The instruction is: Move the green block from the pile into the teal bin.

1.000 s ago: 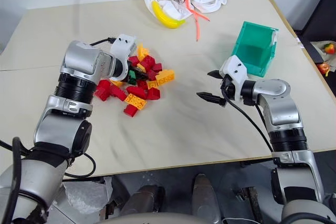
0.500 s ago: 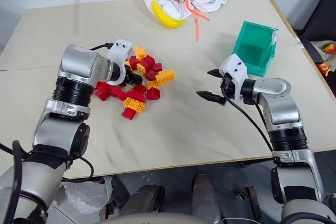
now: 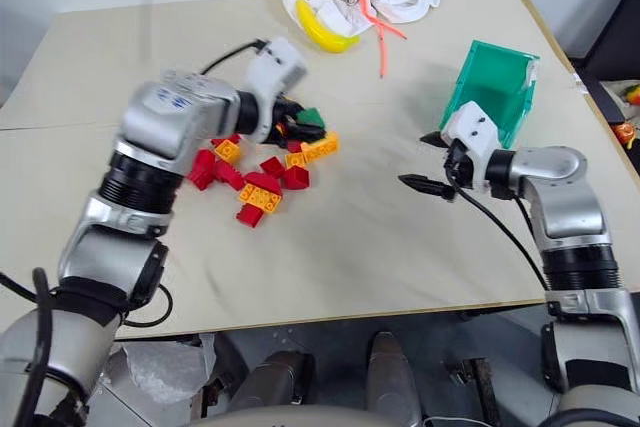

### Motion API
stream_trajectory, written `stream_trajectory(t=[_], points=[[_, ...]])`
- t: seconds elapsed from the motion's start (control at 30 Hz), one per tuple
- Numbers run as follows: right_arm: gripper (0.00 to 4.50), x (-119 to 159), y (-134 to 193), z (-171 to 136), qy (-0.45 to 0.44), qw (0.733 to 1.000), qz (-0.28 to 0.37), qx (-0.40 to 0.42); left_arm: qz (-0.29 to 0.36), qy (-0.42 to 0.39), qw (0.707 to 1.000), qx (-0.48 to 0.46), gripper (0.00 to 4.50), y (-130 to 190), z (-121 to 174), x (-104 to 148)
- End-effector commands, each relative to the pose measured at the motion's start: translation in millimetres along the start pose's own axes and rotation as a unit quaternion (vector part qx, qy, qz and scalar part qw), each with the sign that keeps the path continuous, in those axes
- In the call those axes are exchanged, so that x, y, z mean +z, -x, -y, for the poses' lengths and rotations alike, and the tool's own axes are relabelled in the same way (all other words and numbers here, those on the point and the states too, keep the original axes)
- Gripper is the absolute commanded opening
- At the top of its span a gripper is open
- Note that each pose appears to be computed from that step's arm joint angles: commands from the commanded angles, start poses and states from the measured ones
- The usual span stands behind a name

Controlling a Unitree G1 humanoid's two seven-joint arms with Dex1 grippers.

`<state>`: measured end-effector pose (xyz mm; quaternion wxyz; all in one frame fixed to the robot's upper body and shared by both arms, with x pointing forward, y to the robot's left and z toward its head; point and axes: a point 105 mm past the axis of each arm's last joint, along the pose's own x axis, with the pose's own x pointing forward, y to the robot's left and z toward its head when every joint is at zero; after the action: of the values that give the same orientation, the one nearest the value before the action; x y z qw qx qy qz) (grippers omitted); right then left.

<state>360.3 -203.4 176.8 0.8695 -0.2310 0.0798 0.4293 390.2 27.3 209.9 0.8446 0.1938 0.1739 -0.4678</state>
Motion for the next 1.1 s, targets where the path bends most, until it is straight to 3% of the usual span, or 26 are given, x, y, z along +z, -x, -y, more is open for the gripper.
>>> stream_trajectory(t=[0.03, 0.1, 0.33, 0.53, 0.77, 0.9, 1.0, 1.1], points=[[4.50, 4, 21, 8, 0.002, 1.000, 0.011, -0.011, 0.004, -0.053, 0.997, -0.057, 2.32, -16, 23, 3], [4.50, -2, 32, 9, -0.004, 1.000, 0.002, -0.016, -0.003, -0.070, 0.993, -0.093, 2.32, -31, 40, -3], [4.50, -8, 55, -3, -0.003, 1.000, -0.016, -0.022, 0.006, -0.085, 0.986, -0.145, 4.49, -49, 60, -4], [4.50, 11, 55, -22, -0.002, 1.000, 0.006, -0.023, 0.039, -0.108, 0.984, -0.137, 4.49, -29, 50, 0], [4.50, 28, 43, -43, -0.016, 0.999, 0.023, -0.018, 0.175, -0.113, 0.972, -0.106, 4.49, 38, 18, 6], [4.50, 33, 3, -58, -0.019, 0.999, 0.026, 0.010, 0.203, -0.125, 0.956, -0.173, 4.49, 80, 22, -22], [4.50, 34, -31, -60, -0.013, 0.999, 0.022, 0.028, 0.277, -0.111, 0.934, -0.195, 4.49, 102, 24, -25], [4.50, 33, -57, -58, -0.011, 0.999, 0.017, 0.033, 0.266, -0.126, 0.937, -0.186, 4.49, 106, 20, -37]])
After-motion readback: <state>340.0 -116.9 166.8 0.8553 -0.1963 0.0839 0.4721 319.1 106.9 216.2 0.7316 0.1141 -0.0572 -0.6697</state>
